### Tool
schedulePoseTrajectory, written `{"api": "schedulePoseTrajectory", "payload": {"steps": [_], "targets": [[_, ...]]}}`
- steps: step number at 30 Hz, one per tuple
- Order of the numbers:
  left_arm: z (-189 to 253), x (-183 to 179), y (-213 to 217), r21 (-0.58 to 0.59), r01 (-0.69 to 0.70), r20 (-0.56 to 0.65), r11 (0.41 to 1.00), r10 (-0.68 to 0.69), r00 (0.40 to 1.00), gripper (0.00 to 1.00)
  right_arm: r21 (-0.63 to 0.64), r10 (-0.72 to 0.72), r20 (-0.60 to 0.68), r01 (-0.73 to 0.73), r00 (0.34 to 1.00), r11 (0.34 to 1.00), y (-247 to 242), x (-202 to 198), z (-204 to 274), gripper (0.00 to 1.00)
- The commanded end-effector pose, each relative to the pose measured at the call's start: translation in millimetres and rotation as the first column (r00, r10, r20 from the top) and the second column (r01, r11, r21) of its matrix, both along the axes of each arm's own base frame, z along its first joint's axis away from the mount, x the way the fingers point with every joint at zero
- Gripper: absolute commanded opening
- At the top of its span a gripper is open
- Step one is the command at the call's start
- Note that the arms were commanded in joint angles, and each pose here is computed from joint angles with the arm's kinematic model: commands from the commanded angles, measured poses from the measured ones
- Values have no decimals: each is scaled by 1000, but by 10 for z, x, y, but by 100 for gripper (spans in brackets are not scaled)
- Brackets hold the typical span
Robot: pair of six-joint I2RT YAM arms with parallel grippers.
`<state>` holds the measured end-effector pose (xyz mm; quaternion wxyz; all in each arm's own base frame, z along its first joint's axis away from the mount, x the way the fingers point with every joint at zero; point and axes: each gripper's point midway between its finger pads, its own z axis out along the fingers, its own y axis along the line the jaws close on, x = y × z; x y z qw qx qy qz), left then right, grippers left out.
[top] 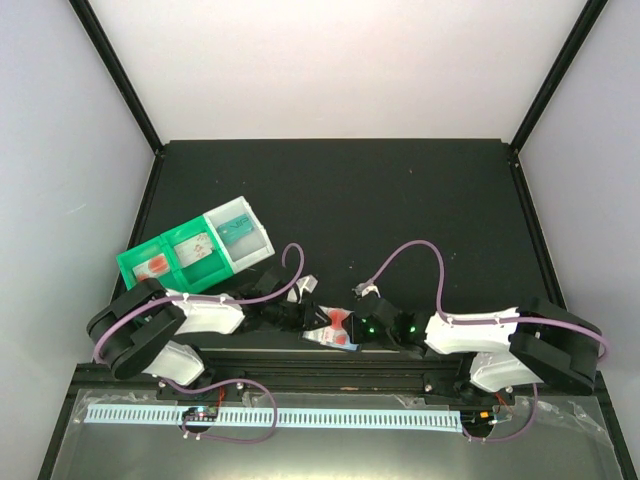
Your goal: Take the credit cards out of the card holder
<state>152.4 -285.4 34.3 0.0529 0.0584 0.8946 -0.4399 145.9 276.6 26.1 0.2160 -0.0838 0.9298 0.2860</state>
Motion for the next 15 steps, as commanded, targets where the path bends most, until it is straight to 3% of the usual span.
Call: {"api": "schedulePoseTrajectory", "payload": {"steps": [1, 10, 15], "targets": [[7, 6, -28, -25, 2, -7, 1000, -2, 1000, 29, -17, 11, 1, -11, 1000, 1000, 9, -5, -15, 15], [26, -6, -46, -41, 7, -10, 999, -7, 1000, 19, -9, 13, 2, -13, 1000, 1000, 9, -11, -8, 15], [3, -5, -63, -47, 7, -23, 999, -8, 1000, 19, -8, 19, 1, -19, 1000, 1000, 12, -19, -16, 15]]}}
